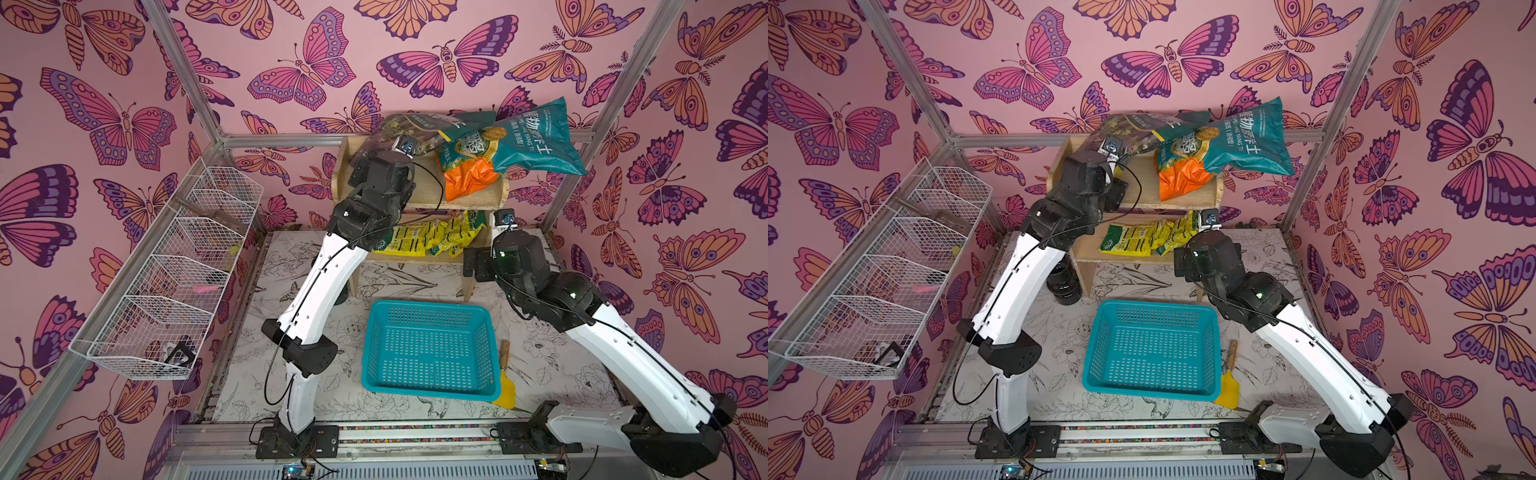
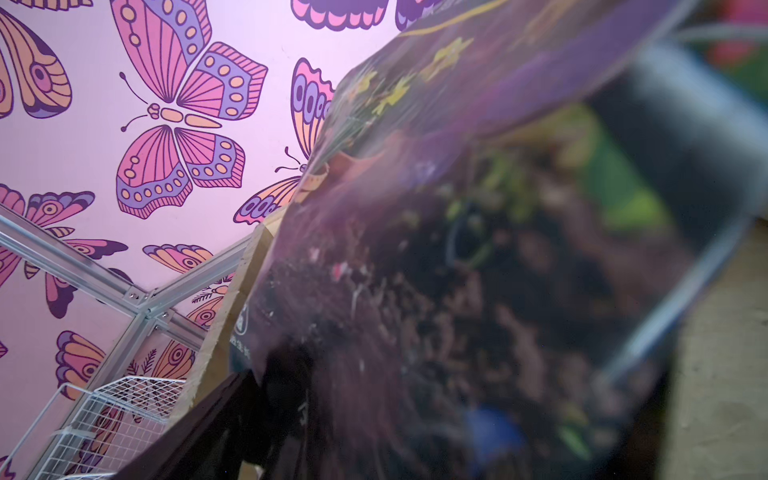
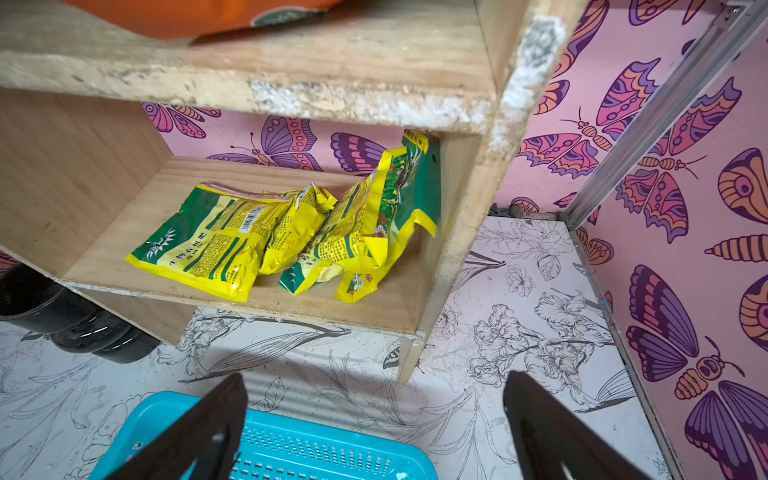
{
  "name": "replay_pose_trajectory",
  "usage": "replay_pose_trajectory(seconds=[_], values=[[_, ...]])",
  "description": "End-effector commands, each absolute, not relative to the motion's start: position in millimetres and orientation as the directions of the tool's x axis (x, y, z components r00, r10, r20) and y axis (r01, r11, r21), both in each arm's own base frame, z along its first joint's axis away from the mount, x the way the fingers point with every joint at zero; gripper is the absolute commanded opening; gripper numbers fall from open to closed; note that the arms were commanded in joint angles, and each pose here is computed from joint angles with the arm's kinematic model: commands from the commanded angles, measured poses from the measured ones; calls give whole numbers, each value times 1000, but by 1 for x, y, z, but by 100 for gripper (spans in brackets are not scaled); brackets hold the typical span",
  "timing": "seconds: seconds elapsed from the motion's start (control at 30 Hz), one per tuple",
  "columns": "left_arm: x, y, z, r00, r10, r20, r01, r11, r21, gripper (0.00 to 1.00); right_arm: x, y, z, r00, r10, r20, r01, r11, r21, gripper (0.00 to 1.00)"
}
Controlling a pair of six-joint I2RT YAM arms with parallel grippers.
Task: Take down the fertilizer bag from the shelf
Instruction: Pick up the fertilizer bag from the shelf.
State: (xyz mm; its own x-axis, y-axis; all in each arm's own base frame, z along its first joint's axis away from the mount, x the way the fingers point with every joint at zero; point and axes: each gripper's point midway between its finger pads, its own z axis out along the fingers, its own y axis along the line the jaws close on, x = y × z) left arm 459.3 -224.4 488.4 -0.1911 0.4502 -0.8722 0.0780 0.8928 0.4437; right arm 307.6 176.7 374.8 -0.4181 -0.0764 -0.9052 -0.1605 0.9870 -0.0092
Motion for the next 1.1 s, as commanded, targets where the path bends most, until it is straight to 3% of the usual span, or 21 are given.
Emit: replay_pose_trajectory(seconds=[0.0,0.1,0.23,0.27,0.43,0.63,0.83,1.07], values=[[484,-236,457,-228,418,-879,138,908,396,88,309,172,375,-414,-90,-906,-144,989,-32,99],[488,-241,445,-246,412,-877,170,909,379,59,308,169,377,-405,-79,-911,-132,991,-28,99],[492,-238,441,-265,343,-901,203,934,295,6,306,165,381,-382,-54,-923,-126,992,-6,99],[493,-237,442,-267,313,-912,206,942,263,0,305,164,382,-376,-49,-925,-123,992,-2,99],[493,-229,472,-246,80,-966,243,970,18,0,304,164,382,-365,-38,-930,-125,992,8,99],[477,-208,563,-69,-259,-964,311,912,-267,0,307,176,374,-395,-53,-917,-162,987,13,99],[441,-195,634,94,-411,-907,400,850,-344,0,310,187,367,-428,-61,-902,-193,981,25,99],[398,-194,673,174,-417,-892,480,827,-293,0,312,192,365,-441,-79,-894,-207,978,16,99]])
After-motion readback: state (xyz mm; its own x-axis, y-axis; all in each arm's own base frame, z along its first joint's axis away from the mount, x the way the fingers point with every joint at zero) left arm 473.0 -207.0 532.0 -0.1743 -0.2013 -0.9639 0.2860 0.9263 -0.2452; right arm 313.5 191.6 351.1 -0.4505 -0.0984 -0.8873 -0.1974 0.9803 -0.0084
